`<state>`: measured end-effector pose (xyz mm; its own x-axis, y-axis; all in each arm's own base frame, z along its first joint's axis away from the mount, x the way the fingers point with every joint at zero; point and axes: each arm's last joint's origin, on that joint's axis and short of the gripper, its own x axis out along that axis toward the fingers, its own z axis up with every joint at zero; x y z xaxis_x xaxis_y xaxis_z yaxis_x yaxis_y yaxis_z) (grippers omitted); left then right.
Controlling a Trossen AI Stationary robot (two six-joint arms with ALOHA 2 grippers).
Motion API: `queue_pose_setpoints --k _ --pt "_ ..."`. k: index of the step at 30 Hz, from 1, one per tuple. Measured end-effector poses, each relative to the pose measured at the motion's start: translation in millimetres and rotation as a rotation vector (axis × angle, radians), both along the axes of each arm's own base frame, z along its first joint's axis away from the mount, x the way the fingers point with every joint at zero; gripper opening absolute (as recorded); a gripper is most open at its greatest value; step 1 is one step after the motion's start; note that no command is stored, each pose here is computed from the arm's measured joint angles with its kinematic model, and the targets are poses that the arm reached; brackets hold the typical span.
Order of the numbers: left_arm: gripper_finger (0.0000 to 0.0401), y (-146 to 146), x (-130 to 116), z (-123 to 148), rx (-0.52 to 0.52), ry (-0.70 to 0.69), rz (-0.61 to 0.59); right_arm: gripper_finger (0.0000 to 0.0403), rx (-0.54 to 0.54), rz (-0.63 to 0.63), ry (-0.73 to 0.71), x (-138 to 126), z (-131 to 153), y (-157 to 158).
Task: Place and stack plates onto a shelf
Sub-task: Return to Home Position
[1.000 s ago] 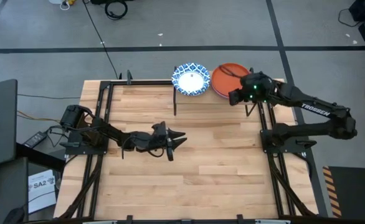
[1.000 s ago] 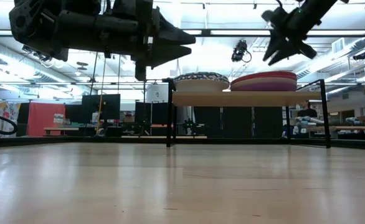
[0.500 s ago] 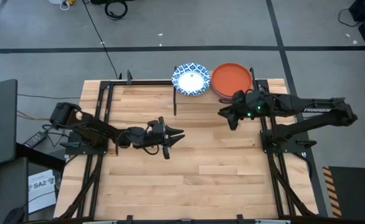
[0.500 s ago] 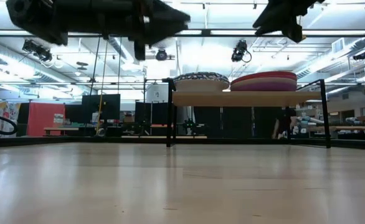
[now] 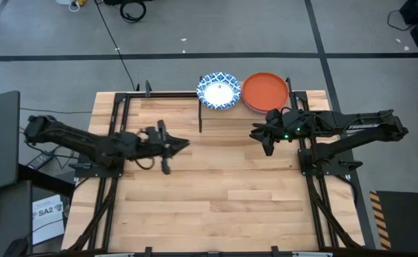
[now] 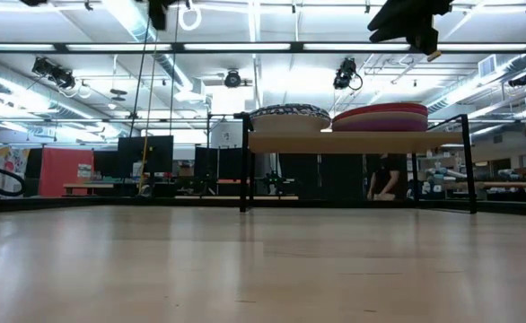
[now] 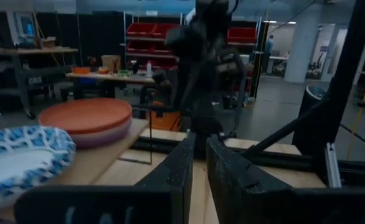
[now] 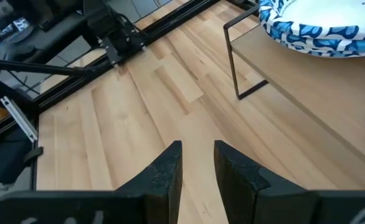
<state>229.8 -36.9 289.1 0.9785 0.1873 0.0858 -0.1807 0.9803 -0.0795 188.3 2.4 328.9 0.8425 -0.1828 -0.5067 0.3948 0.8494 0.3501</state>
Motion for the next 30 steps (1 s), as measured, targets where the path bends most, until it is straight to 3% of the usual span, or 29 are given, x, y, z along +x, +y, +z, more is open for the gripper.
queue_pose_setpoints --k 6,17,30 --pt "0.0048 6.2 -44.8 21.9 0.019 0.015 -0.015 0.0098 -0.002 0.001 0.001 0.0 0.0 0.0" --pt "0.0048 9.5 -111.6 27.7 0.05 0.078 -0.107 0.0098 -0.005 0.004 0.002 0.0 -0.1 0.0" --pt "0.0048 10.4 -119.3 -51.3 0.05 -0.018 -0.077 0.0098 -0.003 0.008 0.002 0.0 -0.1 0.2"
